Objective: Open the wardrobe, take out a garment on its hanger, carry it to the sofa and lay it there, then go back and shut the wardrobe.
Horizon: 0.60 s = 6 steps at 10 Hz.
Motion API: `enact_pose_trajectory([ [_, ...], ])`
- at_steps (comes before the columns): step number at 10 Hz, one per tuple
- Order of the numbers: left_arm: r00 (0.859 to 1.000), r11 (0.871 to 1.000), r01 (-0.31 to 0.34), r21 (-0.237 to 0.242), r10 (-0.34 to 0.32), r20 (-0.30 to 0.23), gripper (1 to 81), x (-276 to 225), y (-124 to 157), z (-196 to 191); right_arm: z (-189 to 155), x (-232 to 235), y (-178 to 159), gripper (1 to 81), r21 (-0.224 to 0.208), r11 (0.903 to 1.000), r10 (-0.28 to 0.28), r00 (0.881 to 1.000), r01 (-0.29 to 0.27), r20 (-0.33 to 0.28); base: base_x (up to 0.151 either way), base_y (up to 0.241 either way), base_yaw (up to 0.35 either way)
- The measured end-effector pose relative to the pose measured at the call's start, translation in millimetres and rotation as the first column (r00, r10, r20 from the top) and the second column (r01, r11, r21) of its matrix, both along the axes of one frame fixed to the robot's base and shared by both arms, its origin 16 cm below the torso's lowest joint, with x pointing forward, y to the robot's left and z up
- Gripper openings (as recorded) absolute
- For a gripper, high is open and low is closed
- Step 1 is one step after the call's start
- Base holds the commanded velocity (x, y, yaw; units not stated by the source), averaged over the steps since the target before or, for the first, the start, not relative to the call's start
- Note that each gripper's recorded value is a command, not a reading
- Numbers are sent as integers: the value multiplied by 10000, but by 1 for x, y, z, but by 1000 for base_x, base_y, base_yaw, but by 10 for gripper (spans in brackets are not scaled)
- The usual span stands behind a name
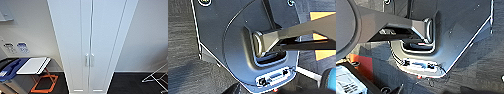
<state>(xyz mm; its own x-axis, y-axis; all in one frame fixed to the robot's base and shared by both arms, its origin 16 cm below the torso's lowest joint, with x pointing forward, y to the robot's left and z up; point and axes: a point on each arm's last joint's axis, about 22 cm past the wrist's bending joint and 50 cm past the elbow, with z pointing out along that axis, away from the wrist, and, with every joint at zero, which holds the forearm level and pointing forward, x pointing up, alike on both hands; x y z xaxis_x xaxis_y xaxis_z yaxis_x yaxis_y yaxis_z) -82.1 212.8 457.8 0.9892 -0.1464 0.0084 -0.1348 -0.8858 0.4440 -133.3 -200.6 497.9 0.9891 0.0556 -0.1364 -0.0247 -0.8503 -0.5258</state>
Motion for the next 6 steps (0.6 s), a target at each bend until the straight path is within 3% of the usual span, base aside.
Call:
enact_pose_trajectory([
  [6,10000,10000,14,-18,-14,10,811,0,-1,0,-1,6,2,811,33,10000,-45,9999,45,105,133,0,0],
])
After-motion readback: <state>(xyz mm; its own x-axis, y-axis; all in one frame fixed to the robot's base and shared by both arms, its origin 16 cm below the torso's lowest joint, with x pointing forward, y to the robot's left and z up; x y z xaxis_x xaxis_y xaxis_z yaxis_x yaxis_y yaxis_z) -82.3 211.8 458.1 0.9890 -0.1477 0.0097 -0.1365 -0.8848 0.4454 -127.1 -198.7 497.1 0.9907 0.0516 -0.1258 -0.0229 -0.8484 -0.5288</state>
